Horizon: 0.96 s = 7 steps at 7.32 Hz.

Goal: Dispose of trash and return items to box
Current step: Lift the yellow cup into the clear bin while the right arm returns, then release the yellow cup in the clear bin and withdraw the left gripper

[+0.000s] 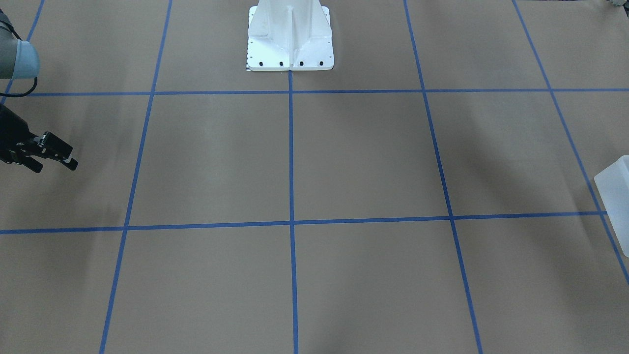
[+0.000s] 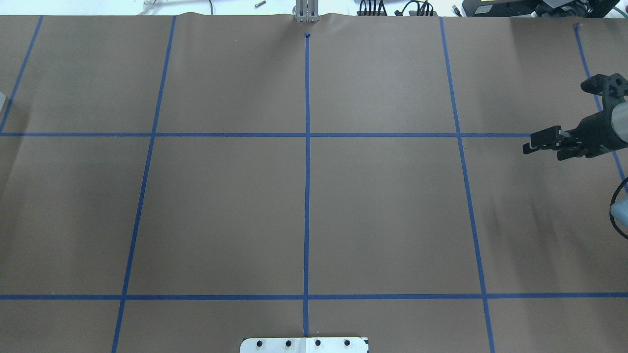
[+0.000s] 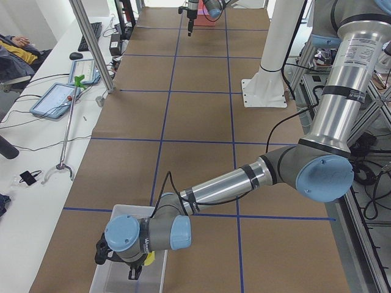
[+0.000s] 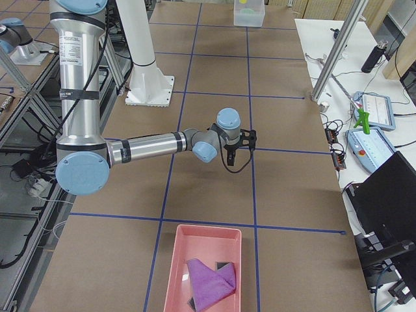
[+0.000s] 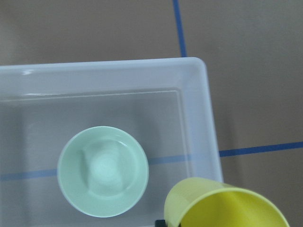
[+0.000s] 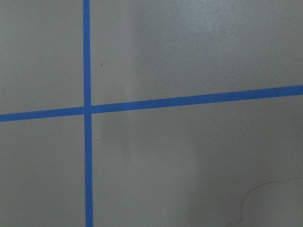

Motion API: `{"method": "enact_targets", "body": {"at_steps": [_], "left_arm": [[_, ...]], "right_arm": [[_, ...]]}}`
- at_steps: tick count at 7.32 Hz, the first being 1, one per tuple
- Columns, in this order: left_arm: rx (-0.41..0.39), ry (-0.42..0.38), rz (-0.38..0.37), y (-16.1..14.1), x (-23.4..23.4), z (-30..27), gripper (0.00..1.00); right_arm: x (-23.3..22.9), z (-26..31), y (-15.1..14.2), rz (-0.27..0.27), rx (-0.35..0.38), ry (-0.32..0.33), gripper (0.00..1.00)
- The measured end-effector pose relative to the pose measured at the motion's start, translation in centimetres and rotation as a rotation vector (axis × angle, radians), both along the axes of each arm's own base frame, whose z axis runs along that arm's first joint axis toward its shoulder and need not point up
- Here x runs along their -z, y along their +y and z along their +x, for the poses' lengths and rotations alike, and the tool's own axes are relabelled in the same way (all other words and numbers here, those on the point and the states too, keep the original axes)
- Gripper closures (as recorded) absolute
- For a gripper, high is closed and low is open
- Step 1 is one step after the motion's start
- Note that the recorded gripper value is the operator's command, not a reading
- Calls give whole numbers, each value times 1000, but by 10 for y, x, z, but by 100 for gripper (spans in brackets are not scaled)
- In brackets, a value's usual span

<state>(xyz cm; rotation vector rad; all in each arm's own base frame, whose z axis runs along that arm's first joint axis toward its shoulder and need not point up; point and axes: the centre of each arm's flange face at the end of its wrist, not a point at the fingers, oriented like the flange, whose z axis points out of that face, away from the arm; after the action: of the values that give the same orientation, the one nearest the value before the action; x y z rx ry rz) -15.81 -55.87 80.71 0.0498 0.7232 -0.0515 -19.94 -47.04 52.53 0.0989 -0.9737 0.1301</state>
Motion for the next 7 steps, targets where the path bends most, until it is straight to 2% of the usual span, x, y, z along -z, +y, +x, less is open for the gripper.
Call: {"method": "enact_targets", "body": {"at_steps": [3, 5, 7], "left_arm": [[166, 5, -131, -1, -12, -2, 100], [253, 9, -154, 10, -34, 0, 100], [290, 8, -171, 18, -45, 1, 100]], "right_arm": [[0, -3, 1, 5, 2, 3, 0], [2, -3, 1, 7, 1, 2, 0], [2, -3, 1, 7, 2, 1, 0]]}}
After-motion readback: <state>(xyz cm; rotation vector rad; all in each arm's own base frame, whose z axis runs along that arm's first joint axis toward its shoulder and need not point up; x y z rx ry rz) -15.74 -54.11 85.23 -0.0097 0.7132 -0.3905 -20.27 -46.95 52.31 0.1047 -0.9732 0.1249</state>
